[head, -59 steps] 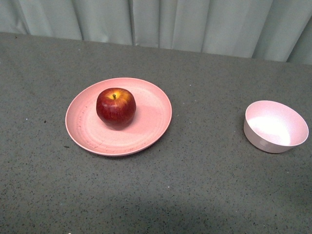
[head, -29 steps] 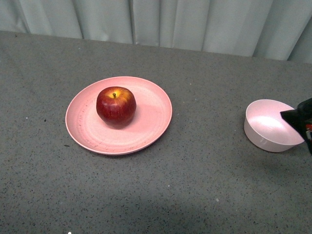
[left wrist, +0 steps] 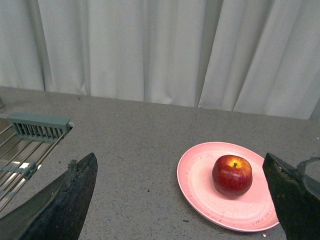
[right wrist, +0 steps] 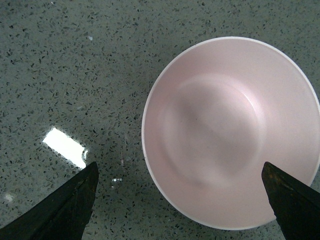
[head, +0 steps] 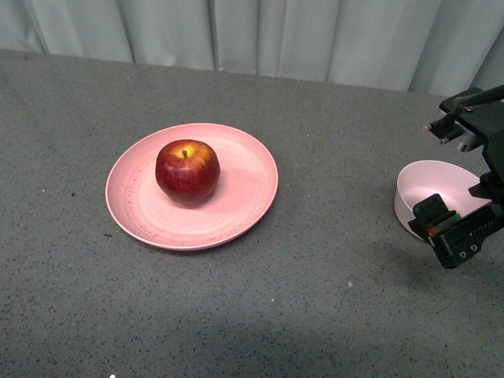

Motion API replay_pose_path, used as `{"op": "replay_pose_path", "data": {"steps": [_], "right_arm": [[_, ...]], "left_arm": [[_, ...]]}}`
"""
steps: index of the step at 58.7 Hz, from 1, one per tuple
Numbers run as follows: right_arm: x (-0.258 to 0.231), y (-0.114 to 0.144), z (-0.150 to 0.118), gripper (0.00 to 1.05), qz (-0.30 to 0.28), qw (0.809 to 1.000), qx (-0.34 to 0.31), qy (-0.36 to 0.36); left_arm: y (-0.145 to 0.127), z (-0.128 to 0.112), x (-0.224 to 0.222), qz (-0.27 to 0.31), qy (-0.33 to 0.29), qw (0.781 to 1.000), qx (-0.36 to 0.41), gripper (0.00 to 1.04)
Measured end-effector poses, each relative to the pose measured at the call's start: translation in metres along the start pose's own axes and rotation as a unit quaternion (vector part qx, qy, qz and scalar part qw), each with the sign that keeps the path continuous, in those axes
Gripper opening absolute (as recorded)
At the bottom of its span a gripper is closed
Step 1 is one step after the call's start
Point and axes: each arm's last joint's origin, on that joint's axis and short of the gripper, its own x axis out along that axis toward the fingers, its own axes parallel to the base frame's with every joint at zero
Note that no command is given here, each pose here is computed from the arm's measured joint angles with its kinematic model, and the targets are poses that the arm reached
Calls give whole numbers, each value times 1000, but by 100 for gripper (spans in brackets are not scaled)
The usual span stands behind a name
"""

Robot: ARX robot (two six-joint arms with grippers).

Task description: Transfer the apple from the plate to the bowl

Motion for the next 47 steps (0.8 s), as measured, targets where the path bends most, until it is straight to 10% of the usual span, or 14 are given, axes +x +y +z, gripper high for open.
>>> {"op": "replay_pose_path", "data": {"steps": [36, 47], "right_arm": [[21, 1, -5, 1, 8, 997, -33, 63], [20, -1, -2, 1, 5, 997, -38, 61]], "left_arm": [[0, 0, 0, 0, 0, 1000, 0, 98], [0, 0, 0, 0, 0, 1000, 0, 98]]}}
